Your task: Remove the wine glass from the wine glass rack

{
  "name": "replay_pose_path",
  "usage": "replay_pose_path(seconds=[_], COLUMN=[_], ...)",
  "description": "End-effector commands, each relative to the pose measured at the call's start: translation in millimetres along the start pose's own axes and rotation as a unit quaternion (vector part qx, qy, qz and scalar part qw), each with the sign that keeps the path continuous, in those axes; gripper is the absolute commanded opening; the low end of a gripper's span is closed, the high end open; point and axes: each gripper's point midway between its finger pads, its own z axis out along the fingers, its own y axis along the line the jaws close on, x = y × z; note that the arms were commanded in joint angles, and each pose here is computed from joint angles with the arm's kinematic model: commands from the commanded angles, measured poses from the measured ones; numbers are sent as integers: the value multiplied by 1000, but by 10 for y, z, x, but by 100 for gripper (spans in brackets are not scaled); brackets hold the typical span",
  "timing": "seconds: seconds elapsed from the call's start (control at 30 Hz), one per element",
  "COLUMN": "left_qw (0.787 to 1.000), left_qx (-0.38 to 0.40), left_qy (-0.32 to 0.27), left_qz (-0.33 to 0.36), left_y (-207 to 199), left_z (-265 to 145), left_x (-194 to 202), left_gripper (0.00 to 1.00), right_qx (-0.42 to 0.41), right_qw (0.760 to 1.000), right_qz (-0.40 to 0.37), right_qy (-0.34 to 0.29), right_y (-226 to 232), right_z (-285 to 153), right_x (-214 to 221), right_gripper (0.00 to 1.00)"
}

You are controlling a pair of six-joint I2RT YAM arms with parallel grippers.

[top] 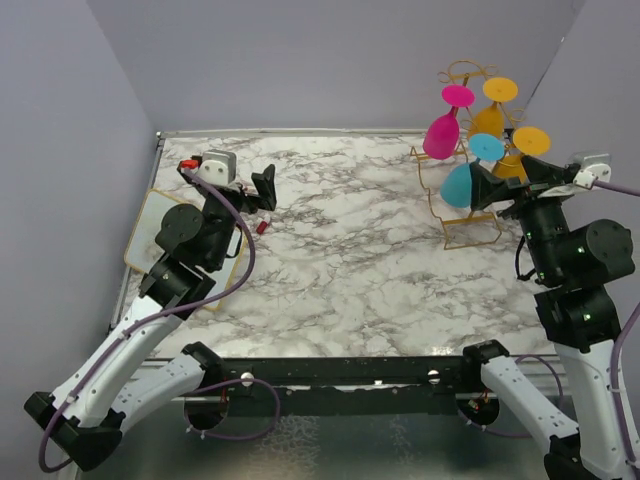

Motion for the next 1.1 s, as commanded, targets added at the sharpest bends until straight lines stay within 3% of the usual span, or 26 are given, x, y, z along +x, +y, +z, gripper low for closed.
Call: replay_pose_path(seconds=[0.0, 0.27, 0.53, 0.83, 1.07], left_qw=[1000, 999, 999, 998, 997], left_qx=[11, 12, 23, 48, 59], left_qy=[0, 24, 32, 18, 7], left_qz=[-19, -22, -34, -47, -58], left_y=[-57, -79, -138, -279, -353], left_z=[65, 127, 164, 109, 45], left_x=[120, 375, 413, 362, 292], left_gripper=[99, 99, 99, 99, 98], right_qx=[5, 21, 91, 90, 109], right_qw=[998, 989, 973, 945, 916], right_qz=[13, -20, -88, -185, -236], right_qy=[61, 143, 195, 256, 307], right_y=[-27, -150, -482, -608, -697], right_z=[-9, -3, 43, 318, 439], right_x=[215, 518, 609, 661, 817], right_gripper=[100, 100, 97, 76, 70])
